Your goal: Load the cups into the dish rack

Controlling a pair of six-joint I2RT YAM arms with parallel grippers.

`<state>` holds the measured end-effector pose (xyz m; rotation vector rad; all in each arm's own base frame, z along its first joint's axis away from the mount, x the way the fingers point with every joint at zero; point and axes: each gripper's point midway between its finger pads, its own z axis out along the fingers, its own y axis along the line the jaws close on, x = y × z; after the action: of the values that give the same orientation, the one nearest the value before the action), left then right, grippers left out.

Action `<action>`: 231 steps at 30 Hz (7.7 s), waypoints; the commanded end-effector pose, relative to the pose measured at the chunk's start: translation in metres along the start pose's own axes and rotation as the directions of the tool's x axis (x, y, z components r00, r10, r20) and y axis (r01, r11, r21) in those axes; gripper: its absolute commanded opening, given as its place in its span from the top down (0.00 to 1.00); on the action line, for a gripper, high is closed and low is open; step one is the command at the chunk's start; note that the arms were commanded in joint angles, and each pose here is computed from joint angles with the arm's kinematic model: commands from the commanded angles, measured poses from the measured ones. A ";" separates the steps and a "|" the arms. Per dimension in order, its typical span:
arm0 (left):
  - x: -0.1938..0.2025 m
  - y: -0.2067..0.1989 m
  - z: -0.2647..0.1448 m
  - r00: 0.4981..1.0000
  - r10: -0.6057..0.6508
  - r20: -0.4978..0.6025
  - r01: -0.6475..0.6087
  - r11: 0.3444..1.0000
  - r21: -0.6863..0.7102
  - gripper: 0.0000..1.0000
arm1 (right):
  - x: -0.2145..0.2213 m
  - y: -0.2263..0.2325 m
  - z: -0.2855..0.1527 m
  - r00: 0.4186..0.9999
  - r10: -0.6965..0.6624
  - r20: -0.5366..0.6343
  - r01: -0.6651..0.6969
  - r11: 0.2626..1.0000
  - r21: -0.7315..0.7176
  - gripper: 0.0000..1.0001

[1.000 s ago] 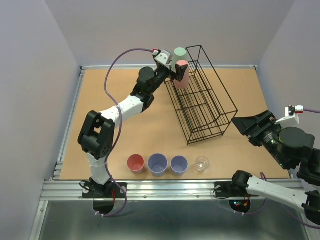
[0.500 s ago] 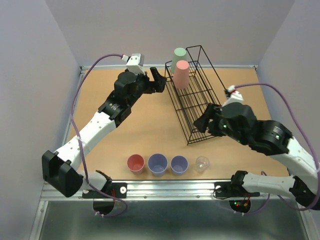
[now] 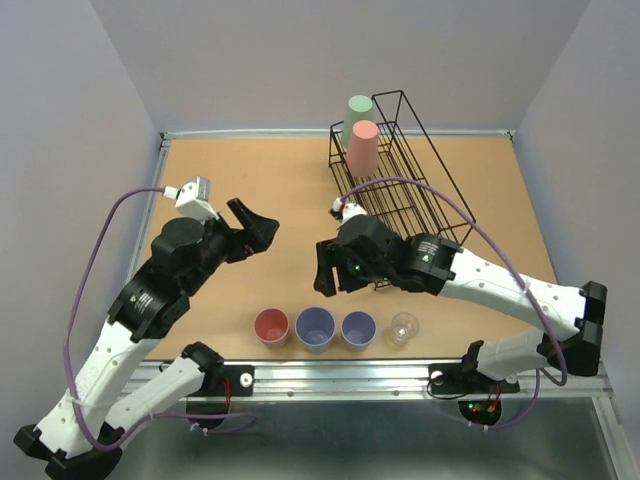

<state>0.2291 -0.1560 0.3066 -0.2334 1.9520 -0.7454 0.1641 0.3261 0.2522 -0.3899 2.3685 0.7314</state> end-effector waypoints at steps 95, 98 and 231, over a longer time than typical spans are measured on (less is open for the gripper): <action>-0.055 -0.249 -0.065 0.961 -0.266 -0.078 0.113 0.119 0.986 0.02 | -0.134 -0.029 -0.271 0.506 0.559 0.657 -0.256 0.824 -0.505 1.00; -0.054 -0.254 -0.071 0.960 -0.259 -0.108 0.127 0.061 0.990 0.02 | -0.135 -0.027 -0.266 0.511 0.549 0.662 -0.256 0.832 -0.493 1.00; 0.001 -0.196 0.239 0.724 0.378 0.577 -0.673 0.568 0.473 1.00 | -0.068 -0.107 -0.207 0.709 0.319 0.629 -0.435 0.900 0.034 0.48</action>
<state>0.3997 -0.4073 0.2823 0.6195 1.3406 -0.8718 0.1602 0.1383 0.3732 0.3603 1.9181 0.6932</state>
